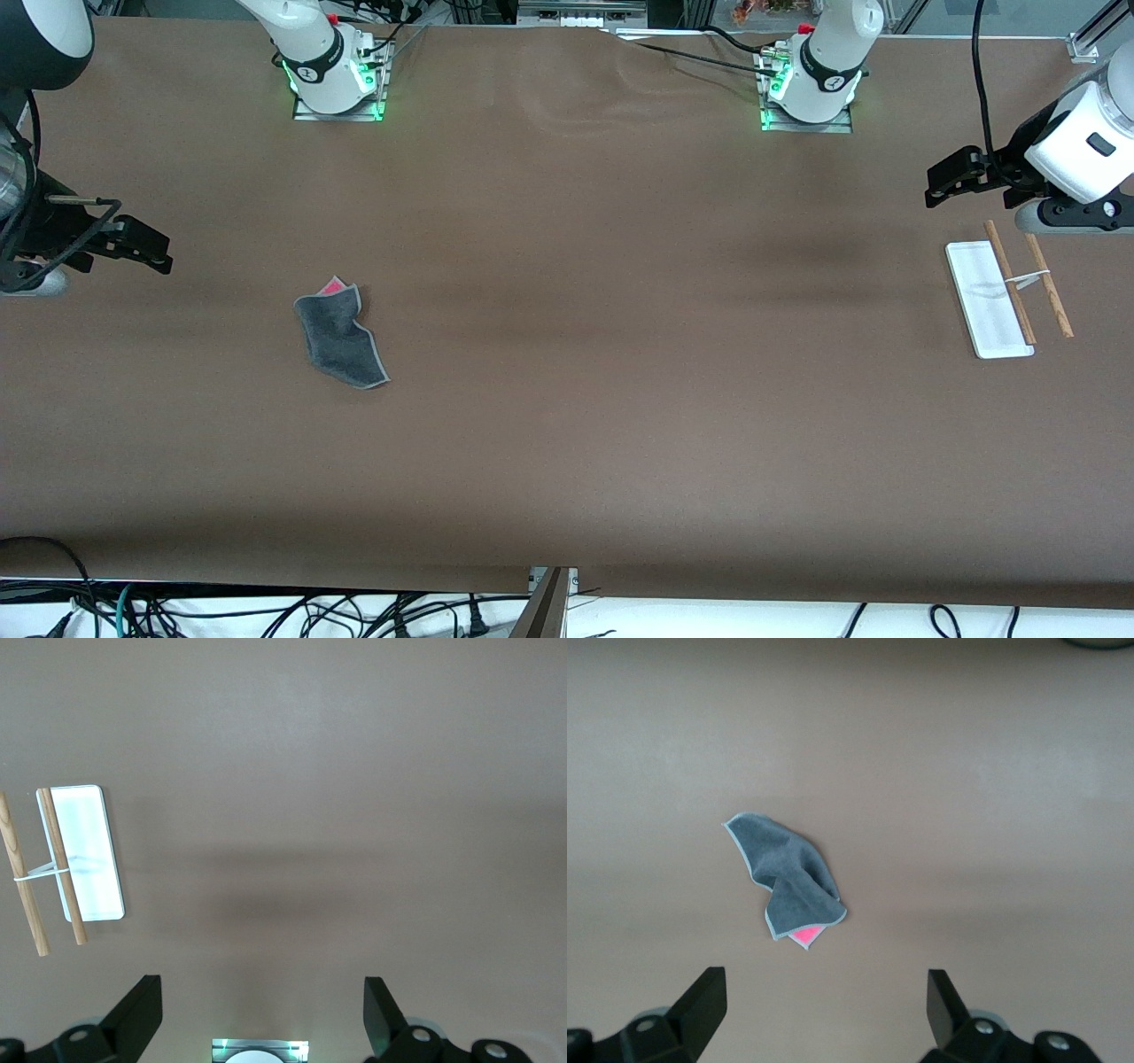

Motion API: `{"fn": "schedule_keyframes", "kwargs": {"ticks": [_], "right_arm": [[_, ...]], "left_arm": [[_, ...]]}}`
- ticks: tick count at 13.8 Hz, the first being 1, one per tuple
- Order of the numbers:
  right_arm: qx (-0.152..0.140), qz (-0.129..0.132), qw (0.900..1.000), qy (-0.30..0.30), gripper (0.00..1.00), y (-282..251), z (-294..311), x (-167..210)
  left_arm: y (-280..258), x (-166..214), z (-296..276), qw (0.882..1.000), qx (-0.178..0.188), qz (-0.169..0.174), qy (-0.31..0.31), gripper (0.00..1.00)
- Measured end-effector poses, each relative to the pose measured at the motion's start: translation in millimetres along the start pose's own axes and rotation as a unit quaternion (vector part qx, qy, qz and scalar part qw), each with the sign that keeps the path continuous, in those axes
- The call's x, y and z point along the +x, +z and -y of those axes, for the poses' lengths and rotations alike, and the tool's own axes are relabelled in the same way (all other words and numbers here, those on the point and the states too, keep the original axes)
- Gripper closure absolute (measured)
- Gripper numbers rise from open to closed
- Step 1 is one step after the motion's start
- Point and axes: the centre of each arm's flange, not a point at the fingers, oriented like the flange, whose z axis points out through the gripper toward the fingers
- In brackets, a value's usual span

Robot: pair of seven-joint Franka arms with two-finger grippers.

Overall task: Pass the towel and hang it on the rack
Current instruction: 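Reach the right gripper down to the grey towel and grasp it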

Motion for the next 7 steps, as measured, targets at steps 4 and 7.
{"fn": "schedule_keyframes", "kwargs": {"ticks": [4,7], "right_arm": [[0.004,-0.001,1.0,-0.024,0.0,69,31,38],[0.008,-0.003,0.999,-0.049,0.0,146,66,67]], "left_arm": [[0,0,0,1.0,0.0,0.0,0.0,0.0],[1,0,1,1.0,0.0,0.001,-0.001,0.0]]}}
